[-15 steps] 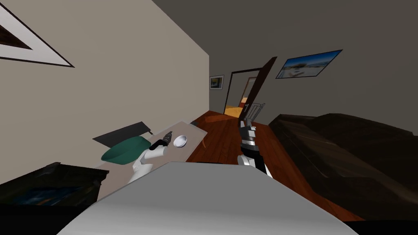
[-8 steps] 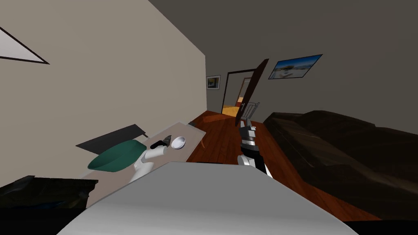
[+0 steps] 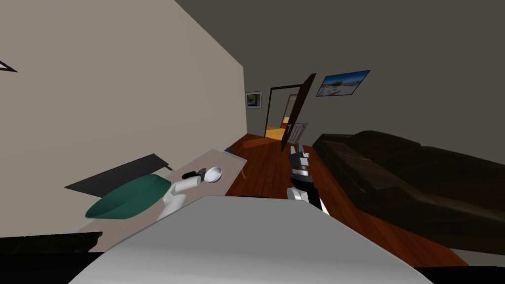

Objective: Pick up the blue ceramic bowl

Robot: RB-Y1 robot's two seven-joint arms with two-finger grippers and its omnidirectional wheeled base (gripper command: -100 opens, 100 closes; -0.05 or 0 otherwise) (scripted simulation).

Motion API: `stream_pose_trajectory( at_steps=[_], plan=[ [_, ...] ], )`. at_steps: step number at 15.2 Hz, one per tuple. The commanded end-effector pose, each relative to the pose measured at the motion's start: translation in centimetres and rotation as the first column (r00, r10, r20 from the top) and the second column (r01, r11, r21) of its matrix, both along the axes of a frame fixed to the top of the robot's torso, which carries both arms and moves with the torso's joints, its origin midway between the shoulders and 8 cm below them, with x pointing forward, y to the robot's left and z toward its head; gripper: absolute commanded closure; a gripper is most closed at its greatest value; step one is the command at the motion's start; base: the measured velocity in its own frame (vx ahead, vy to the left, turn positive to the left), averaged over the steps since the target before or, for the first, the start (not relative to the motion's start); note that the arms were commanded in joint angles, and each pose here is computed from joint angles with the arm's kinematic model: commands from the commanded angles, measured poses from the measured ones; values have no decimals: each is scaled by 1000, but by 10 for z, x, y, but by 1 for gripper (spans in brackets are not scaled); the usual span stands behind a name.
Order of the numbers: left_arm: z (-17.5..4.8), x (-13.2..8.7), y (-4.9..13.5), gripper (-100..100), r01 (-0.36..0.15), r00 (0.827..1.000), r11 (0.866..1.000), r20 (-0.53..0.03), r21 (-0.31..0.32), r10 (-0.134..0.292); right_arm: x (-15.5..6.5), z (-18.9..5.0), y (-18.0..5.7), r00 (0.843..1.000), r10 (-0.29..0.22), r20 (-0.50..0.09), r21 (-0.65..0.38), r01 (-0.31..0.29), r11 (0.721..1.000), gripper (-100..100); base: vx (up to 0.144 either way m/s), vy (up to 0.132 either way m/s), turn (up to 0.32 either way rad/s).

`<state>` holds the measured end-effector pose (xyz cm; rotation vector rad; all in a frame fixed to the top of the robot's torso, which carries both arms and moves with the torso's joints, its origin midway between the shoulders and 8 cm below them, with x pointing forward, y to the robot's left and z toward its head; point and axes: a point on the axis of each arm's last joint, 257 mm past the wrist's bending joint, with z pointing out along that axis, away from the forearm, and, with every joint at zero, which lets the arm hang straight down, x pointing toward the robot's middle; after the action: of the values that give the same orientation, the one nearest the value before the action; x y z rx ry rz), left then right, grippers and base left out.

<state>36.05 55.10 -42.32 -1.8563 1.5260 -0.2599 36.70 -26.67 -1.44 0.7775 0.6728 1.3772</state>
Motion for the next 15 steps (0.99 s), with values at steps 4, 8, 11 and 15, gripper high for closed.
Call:
stream_pose_trajectory(
  at_steps=[4, 8, 11, 15],
  plan=[
    [-31, -27, -2, -100, -57, 992, 996, -115, -76, 48, 0, 0, 0, 1000, 0, 0, 0, 0, 1000, 0, -7, 22, -113],
    [-52, -46, -7, -100, -101, 977, 986, -199, -134, 74, 0, 0, 0, 1000, 0, 0, 0, 0, 1000, 0, -5, 19, -118],
    [-62, -57, -12, -100, -124, 966, 979, -245, -164, 82, 0, 0, 0, 1000, 0, 0, 0, 0, 1000, 0, -6, 19, -87],
    [-76, -73, -21, -100, -160, 947, 965, -309, -210, 90, 0, 0, 0, 1000, 0, 0, 0, 0, 1000, 0, -4, 22, -137]
  ],
)
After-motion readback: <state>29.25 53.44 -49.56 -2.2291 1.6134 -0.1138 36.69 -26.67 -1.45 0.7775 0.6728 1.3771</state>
